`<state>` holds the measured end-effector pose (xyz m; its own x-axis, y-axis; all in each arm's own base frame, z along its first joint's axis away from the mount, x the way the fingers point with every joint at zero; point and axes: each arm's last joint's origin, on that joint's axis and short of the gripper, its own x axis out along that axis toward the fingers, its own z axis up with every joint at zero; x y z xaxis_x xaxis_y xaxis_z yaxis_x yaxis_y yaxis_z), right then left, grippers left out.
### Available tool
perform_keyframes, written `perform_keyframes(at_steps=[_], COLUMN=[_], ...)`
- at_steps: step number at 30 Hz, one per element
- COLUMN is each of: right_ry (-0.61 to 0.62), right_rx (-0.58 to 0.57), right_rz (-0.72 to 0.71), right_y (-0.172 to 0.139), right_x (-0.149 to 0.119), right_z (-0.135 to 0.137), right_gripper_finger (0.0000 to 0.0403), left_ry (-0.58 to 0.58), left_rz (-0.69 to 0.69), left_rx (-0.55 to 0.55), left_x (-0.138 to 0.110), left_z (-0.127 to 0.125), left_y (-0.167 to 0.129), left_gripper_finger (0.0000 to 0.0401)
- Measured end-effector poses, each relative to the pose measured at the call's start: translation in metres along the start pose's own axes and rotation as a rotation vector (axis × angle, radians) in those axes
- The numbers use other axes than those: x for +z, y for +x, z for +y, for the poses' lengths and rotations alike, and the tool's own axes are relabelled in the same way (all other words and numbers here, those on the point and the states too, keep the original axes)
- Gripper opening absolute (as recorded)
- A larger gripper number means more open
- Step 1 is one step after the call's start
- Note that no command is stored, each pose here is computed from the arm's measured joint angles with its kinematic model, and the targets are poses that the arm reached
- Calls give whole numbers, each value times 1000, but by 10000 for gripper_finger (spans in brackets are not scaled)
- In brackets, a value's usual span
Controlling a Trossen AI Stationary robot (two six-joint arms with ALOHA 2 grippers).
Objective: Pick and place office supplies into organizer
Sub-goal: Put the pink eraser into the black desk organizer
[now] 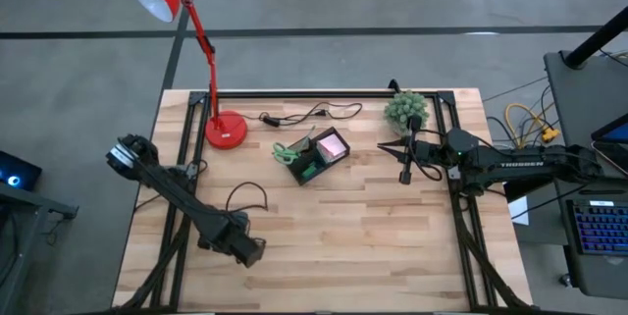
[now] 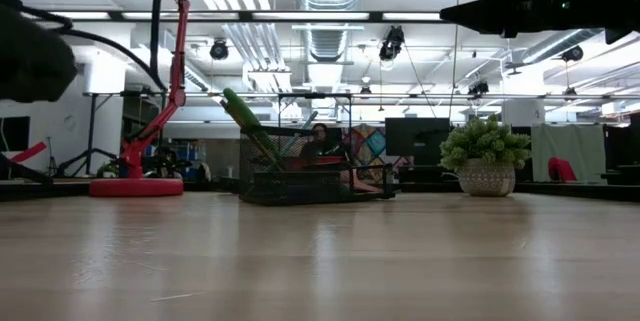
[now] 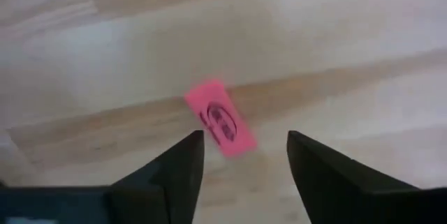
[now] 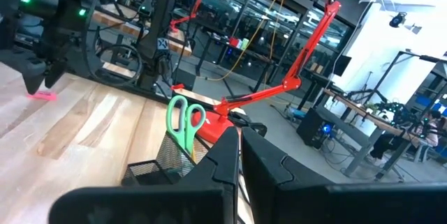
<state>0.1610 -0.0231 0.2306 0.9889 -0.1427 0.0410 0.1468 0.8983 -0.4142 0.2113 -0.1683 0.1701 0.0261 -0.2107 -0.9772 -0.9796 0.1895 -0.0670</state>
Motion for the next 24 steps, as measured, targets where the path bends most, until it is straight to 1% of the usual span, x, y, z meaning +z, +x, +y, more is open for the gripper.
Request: perform_keyframes(at_steps=[3, 10, 24], right_ry=[0, 0, -1], right_rx=[0, 1, 1], right_rz=[0, 1, 1], right_y=[0, 0, 0], right_x=[0, 0, 0], right_z=[0, 0, 0], right_gripper_finger=[8, 8, 8], left_ry=[-21, -19, 1], left_rz=[-15, -20, 5], left_rx=[22, 40, 47], left_x=[0, -3, -5], left_z=[-2, -4, -2], left_y=[8, 19, 16], left_gripper_finger=[196, 194, 193])
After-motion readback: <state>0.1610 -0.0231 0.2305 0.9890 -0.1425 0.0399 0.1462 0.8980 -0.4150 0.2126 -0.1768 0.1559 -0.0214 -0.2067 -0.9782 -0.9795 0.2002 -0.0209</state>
